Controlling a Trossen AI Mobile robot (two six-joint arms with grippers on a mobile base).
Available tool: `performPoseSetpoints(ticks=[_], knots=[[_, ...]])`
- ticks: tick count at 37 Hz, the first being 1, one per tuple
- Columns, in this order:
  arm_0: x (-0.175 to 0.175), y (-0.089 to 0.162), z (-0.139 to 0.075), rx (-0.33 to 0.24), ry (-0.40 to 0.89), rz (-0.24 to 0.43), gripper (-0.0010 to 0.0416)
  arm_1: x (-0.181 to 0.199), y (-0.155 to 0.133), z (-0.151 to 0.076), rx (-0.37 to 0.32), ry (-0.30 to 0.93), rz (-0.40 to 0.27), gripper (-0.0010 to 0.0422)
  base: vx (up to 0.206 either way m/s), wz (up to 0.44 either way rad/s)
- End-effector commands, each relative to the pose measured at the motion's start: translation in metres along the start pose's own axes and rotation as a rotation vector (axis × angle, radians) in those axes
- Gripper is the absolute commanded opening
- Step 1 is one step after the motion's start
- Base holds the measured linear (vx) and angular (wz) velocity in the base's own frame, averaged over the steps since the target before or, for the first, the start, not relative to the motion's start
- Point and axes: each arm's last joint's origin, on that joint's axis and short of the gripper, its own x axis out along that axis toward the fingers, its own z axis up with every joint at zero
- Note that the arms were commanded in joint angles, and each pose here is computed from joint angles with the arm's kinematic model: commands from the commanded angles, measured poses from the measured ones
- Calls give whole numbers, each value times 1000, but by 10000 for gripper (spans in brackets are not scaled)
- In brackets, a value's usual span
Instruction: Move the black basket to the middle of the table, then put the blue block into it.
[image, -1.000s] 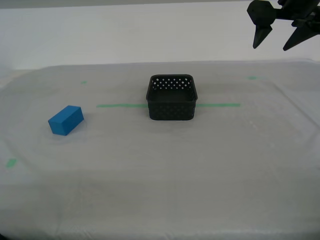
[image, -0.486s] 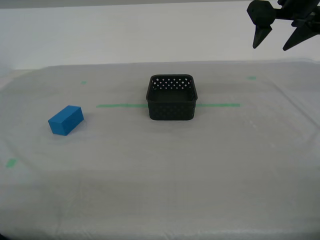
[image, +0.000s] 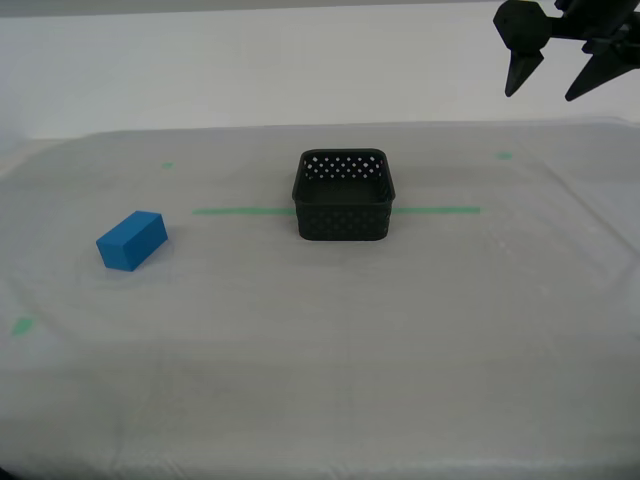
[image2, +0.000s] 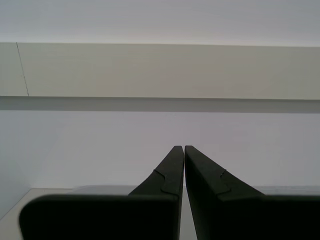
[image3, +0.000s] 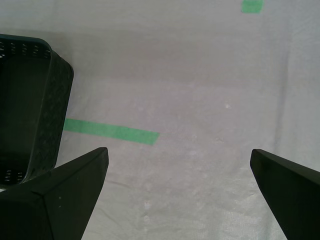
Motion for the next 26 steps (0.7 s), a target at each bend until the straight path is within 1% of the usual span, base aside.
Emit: performPoseSetpoints(ticks=[1, 26], knots=[[0, 0, 0, -1, -1, 3, 399, 0, 0, 1, 1, -6, 1, 0, 0, 0], [0, 0, 0, -1, -2, 3, 398, 0, 0, 0, -2, -1, 0, -1, 0, 0]])
